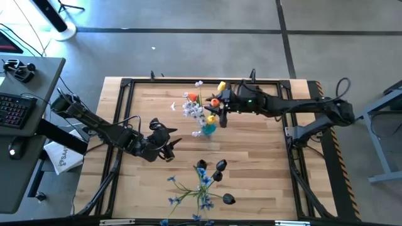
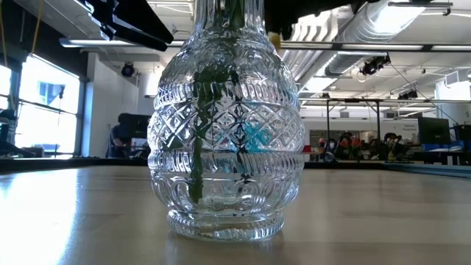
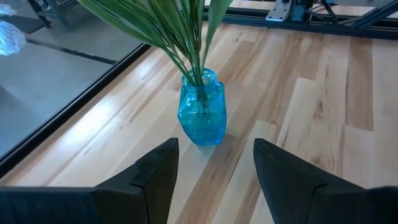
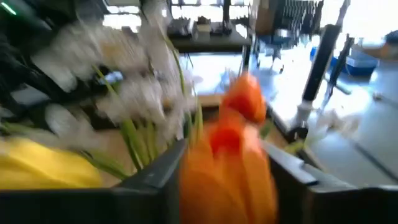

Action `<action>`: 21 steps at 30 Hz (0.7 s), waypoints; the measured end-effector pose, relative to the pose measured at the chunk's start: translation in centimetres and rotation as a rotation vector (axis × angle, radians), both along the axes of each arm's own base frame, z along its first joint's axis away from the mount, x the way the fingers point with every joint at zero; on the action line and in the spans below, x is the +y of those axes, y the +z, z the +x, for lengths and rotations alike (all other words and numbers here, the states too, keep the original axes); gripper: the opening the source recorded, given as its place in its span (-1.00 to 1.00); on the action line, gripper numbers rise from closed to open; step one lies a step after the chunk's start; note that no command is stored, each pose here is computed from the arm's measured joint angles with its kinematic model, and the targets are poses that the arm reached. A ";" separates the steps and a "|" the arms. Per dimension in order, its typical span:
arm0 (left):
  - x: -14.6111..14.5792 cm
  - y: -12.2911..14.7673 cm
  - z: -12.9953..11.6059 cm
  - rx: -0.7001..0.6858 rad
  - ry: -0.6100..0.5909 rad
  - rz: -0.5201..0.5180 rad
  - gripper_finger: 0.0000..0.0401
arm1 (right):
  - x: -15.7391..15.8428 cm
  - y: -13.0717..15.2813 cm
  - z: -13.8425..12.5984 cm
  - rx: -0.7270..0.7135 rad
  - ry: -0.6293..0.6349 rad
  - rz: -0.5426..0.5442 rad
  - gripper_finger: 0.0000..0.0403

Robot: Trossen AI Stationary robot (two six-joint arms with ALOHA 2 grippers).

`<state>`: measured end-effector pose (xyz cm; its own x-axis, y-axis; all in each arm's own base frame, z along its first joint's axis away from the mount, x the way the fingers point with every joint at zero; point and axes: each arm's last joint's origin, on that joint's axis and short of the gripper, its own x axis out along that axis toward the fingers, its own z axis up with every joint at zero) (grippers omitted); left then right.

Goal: Sort flowers into vase by color
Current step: Put the orange tulip into the blue vase, then move the blue vase to the top left of the table

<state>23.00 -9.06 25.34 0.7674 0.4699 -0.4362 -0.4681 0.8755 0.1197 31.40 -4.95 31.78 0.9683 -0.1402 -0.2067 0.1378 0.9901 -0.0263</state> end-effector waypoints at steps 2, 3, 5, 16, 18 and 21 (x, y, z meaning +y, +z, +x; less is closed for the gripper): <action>0.0 0.0 0.0 0.001 0.000 0.000 -0.02 | 0.1 1.1 -0.7 -0.034 0.009 -0.028 -0.05; 0.0 0.0 0.0 0.000 0.000 0.000 -0.02 | 0.2 1.6 -1.1 -0.050 0.010 -0.038 0.03; 0.0 0.0 0.0 0.000 0.000 0.000 -0.02 | 0.3 2.6 -2.0 -0.084 0.009 -0.044 0.19; 0.0 0.0 0.0 0.002 0.000 0.001 -0.02 | 1.4 7.6 -7.2 -0.276 0.010 -0.101 0.45; 0.0 0.0 0.0 0.012 -0.007 0.014 -0.02 | 2.0 8.4 -8.5 -0.297 0.019 -0.106 0.45; -0.2 -0.7 -0.2 0.031 -0.022 0.045 -0.02 | 3.3 8.9 -10.6 -0.274 0.068 -0.102 0.45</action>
